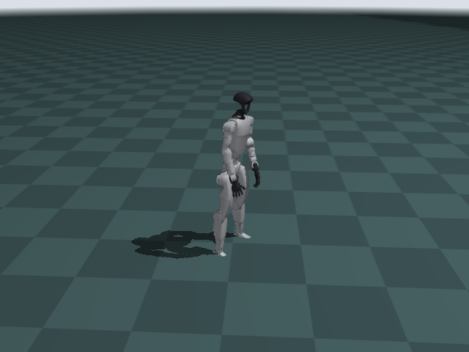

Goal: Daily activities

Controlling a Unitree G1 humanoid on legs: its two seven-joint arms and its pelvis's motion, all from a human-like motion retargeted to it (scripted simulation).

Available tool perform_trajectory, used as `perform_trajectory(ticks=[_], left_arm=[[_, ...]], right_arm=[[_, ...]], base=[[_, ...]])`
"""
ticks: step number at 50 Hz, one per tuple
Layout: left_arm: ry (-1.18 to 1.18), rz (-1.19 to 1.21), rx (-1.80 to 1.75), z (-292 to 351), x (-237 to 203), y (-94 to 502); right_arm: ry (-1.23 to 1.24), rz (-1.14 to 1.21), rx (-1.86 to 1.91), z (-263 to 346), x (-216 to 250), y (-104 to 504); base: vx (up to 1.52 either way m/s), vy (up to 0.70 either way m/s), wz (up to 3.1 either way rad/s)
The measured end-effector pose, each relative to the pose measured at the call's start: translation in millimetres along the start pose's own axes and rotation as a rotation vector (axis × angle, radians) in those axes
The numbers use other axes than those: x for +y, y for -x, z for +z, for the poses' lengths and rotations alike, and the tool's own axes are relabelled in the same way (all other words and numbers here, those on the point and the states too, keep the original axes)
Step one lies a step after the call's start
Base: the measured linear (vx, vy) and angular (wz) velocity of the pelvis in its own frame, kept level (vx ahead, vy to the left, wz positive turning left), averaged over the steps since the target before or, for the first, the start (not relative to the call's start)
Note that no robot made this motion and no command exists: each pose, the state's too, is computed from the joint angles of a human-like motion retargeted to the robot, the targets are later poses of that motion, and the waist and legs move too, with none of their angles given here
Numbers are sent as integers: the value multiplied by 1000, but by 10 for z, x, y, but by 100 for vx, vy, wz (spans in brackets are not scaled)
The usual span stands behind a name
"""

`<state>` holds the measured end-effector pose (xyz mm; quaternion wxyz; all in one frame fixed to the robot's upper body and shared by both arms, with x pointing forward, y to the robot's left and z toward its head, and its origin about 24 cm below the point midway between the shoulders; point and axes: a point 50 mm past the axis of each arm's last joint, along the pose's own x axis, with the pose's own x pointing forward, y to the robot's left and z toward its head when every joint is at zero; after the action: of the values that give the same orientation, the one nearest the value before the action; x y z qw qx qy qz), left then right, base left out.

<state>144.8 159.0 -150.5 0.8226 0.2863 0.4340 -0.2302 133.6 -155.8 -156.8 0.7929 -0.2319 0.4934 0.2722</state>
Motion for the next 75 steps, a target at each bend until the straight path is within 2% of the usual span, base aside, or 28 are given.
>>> perform_trajectory(ticks=[17,26,35,38,42,50,54,58,63,65,68,75], left_arm=[[-6,-61,29,-70,-189,12],[49,-81,1,16,-310,1],[142,-89,-21,62,-318,7],[90,-59,-40,104,-191,-6],[-76,30,-139,470,208,-76],[-400,300,-301,1468,1146,-2],[-445,368,-327,1709,1344,71],[-441,344,-368,1699,1161,37],[-436,279,-453,1734,888,25],[-453,237,-462,1647,699,-3],[-491,212,-483,1686,659,7],[-498,151,-486,1608,488,-14]], right_arm=[[-112,-102,27,-200,-144,71],[-156,-186,-76,-181,-291,174],[-30,-399,-454,502,-722,582],[46,-504,-541,782,-885,718],[147,-599,-548,1070,-1095,744],[371,-515,-380,1479,-1220,453],[448,-539,-466,1793,-1228,541],[439,-603,-602,1961,-1092,635],[387,-731,-644,1956,-1188,744],[355,-730,-630,1908,-1069,653],[348,-746,-569,1877,-1184,621],[330,-648,-502,1935,-1010,416]], base=[[0,0,0],[-1,4,0],[-6,5,-6],[-9,1,1],[-9,-1,1],[-8,-9,-9],[-1,0,-3],[-3,0,-8],[1,-1,14],[0,0,0],[3,-2,25],[1,-1,3]])
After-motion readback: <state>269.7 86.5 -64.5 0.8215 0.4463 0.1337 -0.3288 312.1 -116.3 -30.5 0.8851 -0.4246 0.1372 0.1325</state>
